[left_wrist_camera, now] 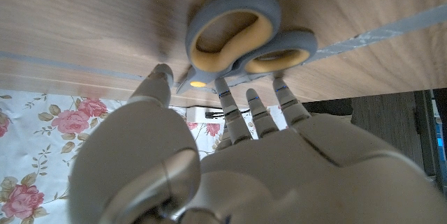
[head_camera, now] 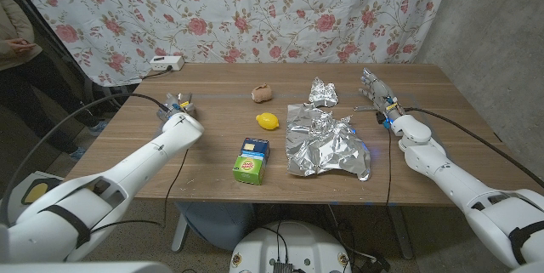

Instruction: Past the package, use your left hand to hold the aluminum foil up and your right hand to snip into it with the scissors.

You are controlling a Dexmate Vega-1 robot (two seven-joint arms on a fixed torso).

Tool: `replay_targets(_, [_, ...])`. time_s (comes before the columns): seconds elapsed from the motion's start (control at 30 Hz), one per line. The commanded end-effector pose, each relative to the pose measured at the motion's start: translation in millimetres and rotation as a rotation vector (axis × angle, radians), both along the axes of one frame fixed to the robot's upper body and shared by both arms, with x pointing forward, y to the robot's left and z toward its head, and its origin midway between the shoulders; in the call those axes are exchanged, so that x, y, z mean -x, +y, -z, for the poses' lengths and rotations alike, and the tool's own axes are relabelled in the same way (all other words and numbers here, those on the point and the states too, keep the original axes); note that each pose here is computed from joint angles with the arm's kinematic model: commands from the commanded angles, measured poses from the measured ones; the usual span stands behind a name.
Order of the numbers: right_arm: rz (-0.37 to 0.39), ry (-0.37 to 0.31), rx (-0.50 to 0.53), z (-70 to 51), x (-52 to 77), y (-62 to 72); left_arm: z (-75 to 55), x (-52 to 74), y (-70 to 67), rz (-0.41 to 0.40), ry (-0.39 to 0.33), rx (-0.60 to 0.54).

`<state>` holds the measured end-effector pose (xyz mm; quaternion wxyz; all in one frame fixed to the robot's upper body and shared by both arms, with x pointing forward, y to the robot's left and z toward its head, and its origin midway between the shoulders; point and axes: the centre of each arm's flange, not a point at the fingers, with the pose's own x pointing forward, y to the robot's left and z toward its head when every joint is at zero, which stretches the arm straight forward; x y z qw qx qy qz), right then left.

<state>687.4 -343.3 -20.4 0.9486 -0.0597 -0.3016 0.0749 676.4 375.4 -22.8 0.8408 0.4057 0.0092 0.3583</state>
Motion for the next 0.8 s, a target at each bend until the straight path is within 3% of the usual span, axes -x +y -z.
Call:
replay_targets(0.03, [0.002,0.007,-0.008,2.3,-2.6,-2.6,0.6,-5.2,-4.7,-0.007,0.015,-0.012])
replay_targets(0.8, [-0.003,0.005,-0.007,2.3,-4.9,-4.7,7.0,-4.7,-6.6,-0.012,0.03,-0.016])
